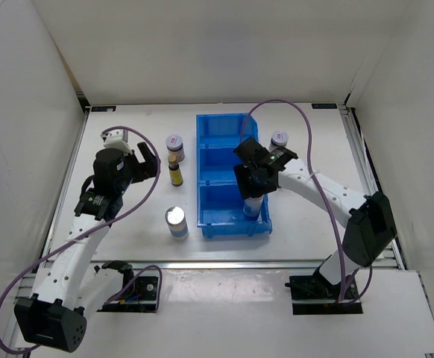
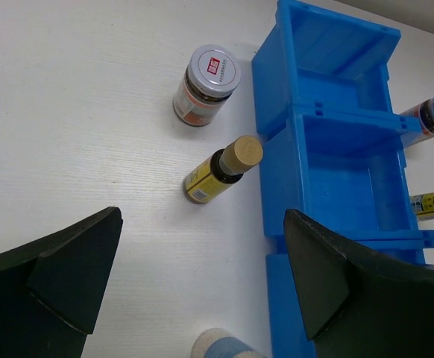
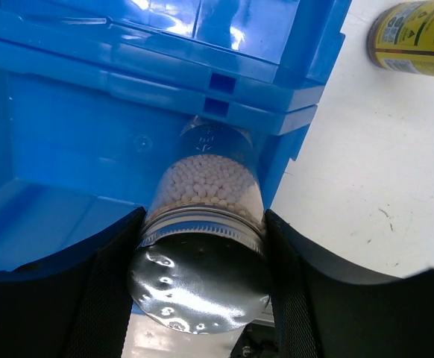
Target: Organize the condiment bottles
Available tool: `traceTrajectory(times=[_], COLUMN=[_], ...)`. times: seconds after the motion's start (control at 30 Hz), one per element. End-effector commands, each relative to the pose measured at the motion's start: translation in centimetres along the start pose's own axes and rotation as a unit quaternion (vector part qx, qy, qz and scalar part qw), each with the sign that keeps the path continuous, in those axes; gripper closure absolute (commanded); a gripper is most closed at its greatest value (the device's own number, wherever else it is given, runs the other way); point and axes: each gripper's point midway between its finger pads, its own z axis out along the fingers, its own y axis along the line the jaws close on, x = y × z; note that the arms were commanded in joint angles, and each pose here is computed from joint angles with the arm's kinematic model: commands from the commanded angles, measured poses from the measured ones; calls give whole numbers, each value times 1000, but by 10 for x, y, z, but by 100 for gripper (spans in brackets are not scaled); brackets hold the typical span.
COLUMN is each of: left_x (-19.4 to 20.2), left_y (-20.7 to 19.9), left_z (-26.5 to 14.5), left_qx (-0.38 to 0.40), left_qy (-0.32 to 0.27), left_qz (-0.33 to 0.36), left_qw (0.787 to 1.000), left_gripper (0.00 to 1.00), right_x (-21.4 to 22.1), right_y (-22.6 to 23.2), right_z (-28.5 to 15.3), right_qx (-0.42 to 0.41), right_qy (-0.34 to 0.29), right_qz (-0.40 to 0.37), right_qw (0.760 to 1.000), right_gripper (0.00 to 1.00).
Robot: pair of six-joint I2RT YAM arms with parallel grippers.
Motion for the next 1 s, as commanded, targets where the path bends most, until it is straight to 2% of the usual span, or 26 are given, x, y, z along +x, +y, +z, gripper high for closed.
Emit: traceTrajectory(times=[0.0,0.03,0.1,0.13,0.17,0.3,0.37,0.47,0.53,0.6,0.7,0.87,0.97], left_x=[-9,-11,-18,-14,-25,-36,-37,-24,-4,26,54,84,115], left_y=[-11,-13,-15,-13,-12,-28,-33,-47,-52,-49,-54,-65,-72], left_z=[-9,-12,-19,-24,-35,-74,-86,-106,-102,-102,-103,-108,-107], left_qx=[26,33,36,33,28,65,75,115,123,99,108,124,118], left_qy=[-13,-16,-26,-18,-45,-73,-63,-15,42,130,192,253,316], left_qz=[0,0,4,9,8,8,-3,-11,-27,-68,-96,-75,-51], left_qw=[1000,999,999,999,999,995,995,993,991,984,971,957,940], left_gripper=[0,0,0,0,0,0,0,0,0,0,0,0,1], right_x=[-15,-13,-11,-13,-6,-21,-31,-44,-48,-50,-47,-31,-20], right_y=[5,2,0,-1,3,-3,-10,-16,-19,-23,-26,-36,-43], right_z=[4,6,5,3,1,-22,-39,-69,-82,-94,-98,-103,-103], right_qx=[3,11,24,27,27,77,115,129,127,121,119,117,121], right_qy=[-34,-33,-35,-42,-33,-69,-102,-147,-164,-177,-182,-185,-185], right_qz=[9,13,17,19,7,-18,-26,-18,-15,-21,-23,-16,-6], right_qw=[999,999,999,999,999,994,988,980,978,976,976,976,975], right_gripper=[68,64,23,11,0,0,0,0,0,0,0,0,0])
